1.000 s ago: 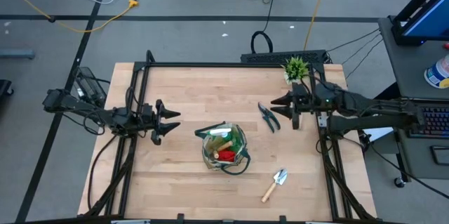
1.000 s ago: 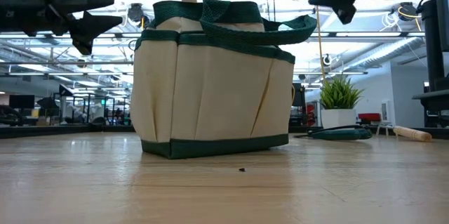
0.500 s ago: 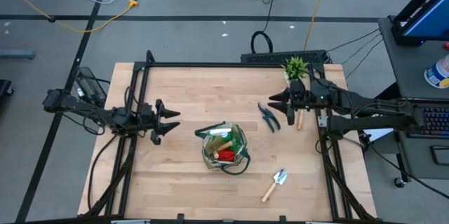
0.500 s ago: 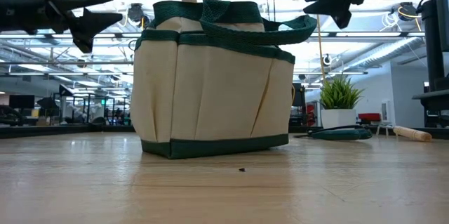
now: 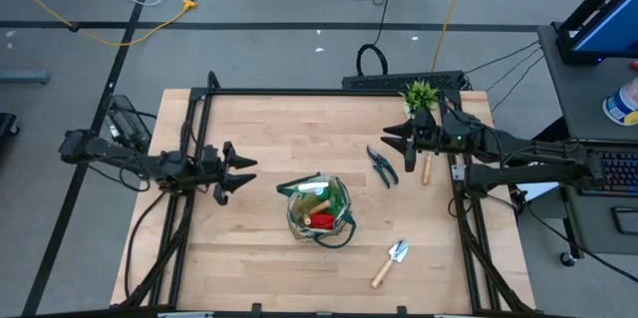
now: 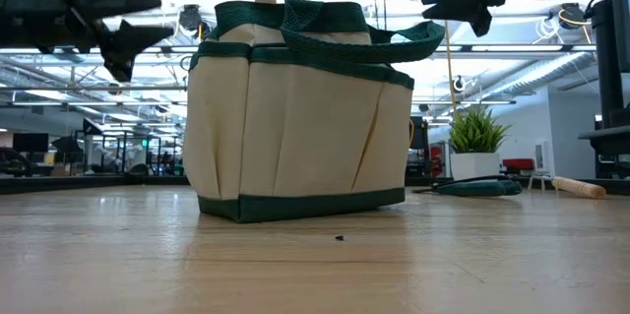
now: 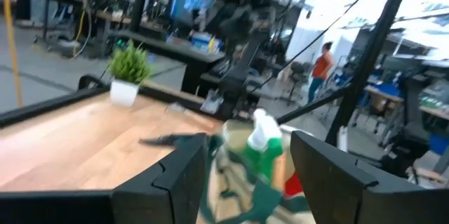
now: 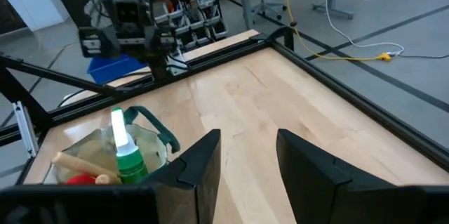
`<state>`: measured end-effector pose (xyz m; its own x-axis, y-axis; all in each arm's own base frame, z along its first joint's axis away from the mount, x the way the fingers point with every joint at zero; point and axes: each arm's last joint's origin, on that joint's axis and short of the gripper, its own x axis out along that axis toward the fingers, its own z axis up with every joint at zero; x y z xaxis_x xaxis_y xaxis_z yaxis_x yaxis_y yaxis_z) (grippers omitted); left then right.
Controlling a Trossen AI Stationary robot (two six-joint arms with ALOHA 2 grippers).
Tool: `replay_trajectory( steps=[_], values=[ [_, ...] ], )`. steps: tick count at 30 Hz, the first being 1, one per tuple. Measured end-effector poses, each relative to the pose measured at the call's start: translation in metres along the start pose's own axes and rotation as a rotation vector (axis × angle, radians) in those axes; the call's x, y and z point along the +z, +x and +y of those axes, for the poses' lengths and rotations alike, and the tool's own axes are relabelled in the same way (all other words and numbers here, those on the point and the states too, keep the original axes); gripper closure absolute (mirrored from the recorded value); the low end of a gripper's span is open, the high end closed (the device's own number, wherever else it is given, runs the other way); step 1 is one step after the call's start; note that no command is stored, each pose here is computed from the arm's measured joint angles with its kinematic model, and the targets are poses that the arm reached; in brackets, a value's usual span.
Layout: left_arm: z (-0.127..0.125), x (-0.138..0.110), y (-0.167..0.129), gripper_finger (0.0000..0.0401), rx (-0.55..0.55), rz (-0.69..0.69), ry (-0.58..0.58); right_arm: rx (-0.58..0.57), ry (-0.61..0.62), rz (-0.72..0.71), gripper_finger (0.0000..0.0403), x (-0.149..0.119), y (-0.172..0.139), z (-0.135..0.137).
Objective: Pick & Place Garden tools in Gardening bag
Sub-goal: Put the brown hand rake into the gardening bag
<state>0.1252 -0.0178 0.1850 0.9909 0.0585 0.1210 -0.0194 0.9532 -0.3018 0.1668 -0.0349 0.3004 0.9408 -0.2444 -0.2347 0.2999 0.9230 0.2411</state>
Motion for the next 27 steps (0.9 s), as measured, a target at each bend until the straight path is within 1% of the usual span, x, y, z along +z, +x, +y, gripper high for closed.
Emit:
replay_trajectory(
  steps=[2, 5, 9, 14, 17, 20, 23, 27],
  values=[
    [0.003, -0.002, 0.001, 0.0189, 0.002, 0.029, -0.004, 0.0, 0.001, -0.003, 0.0273, 0.0, 0.0, 0.0],
    [0.007, -0.002, 0.001, 0.0189, -0.031, 0.047, 0.004, 0.001, 0.02, -0.004, 0.0273, 0.0, 0.0, 0.0],
    [0.011, 0.001, 0.001, 0.0189, -0.07, 0.043, 0.039, 0.001, 0.039, -0.003, 0.0273, 0.0, 0.0, 0.0],
    [0.017, 0.005, -0.003, 0.0189, -0.084, 0.039, 0.057, 0.001, 0.038, -0.003, 0.0273, 0.0, 0.0, 0.0],
    [0.018, 0.008, -0.006, 0.0189, -0.072, 0.053, 0.049, -0.001, 0.025, -0.003, 0.0273, 0.0, 0.0, 0.0],
    [0.016, 0.016, -0.008, 0.0189, -0.07, 0.047, 0.043, -0.041, 0.013, -0.013, 0.0273, 0.0, 0.0, -0.001],
    [0.011, 0.022, -0.009, 0.0189, -0.076, 0.069, 0.055, -0.073, 0.008, -0.021, 0.0273, 0.001, 0.0, -0.002],
    [0.007, 0.028, -0.01, 0.0189, -0.017, 0.119, 0.088, -0.085, 0.005, 0.01, 0.0273, -0.003, 0.003, -0.003]
  ],
)
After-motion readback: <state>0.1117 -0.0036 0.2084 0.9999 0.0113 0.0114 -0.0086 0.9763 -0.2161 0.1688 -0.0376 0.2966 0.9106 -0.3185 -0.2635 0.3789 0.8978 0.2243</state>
